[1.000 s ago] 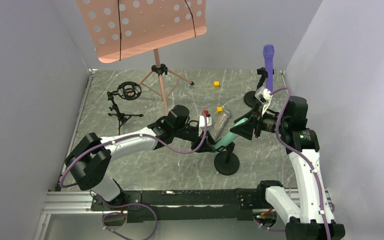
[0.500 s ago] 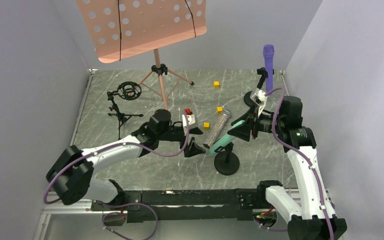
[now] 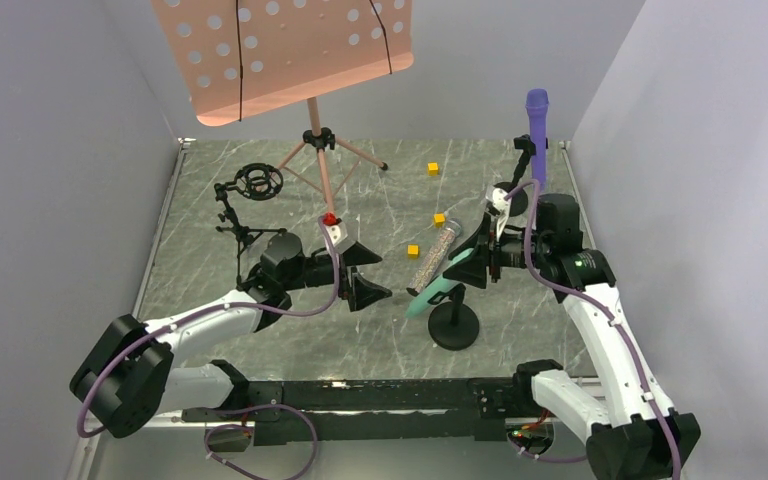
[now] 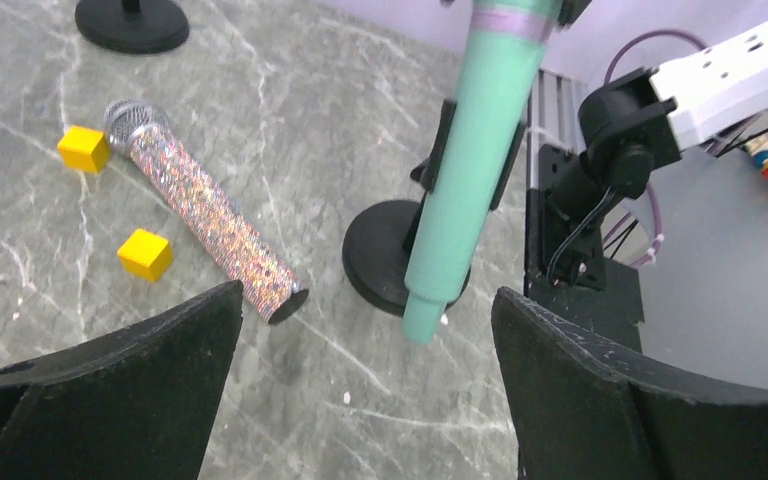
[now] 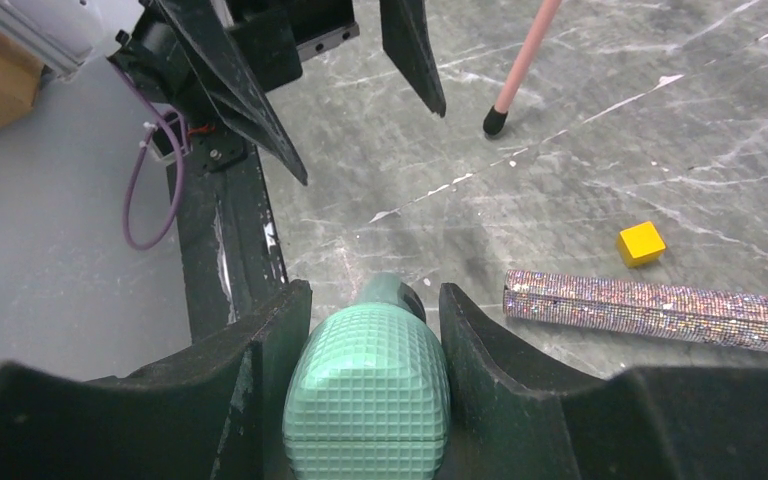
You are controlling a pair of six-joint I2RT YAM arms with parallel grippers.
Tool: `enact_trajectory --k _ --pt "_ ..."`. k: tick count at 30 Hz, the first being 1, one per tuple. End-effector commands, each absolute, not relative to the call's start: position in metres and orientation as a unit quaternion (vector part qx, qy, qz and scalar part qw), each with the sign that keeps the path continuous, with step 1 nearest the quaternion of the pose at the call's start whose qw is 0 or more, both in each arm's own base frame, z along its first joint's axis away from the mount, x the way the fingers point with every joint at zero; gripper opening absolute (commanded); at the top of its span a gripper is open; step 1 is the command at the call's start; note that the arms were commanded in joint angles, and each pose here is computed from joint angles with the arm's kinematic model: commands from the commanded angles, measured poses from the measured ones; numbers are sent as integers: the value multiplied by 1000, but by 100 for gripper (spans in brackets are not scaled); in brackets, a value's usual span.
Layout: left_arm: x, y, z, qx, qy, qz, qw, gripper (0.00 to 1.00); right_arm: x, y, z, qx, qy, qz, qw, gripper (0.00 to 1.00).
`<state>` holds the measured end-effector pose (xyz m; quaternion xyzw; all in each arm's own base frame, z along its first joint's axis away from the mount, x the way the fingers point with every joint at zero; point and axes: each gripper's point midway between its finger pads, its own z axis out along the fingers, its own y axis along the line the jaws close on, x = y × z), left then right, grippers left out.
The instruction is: Attach the microphones to the stand
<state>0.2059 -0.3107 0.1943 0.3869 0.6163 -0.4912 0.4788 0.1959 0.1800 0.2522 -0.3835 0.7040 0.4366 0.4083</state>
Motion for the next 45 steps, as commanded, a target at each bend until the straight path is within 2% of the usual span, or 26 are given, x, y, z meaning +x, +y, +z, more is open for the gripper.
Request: enact_trajectory --k 1,7,9,15,17,19,24,33,38,45 --pt "202 -316 232 390 560 -524 509 99 196 172 205 -378 751 401 365 7" --pt "201 -319 237 397 549 -525 515 99 191 172 197 -387 752 397 358 8" --pt "201 -321 236 400 552 -523 512 99 191 172 202 -391 747 396 363 14" --pt "199 -317 237 403 555 -512 518 99 192 175 242 -415 717 394 398 70" --pt "197 -315 239 404 553 -511 519 99 196 176 258 -416 709 393 412 84" --pt "194 -314 243 403 547 -515 522 99 198 176 273 -421 698 395 423 91" --pt "191 -313 254 392 538 -527 529 99 202 174 300 -433 681 386 447 99" --pt "177 -296 296 365 475 -592 540 99 193 145 319 -455 635 347 519 100" --pt "182 -283 297 366 522 -541 549 99 187 135 317 -479 615 328 534 100" --pt "186 -231 306 372 590 -378 608 99 188 118 300 -471 625 317 536 99"
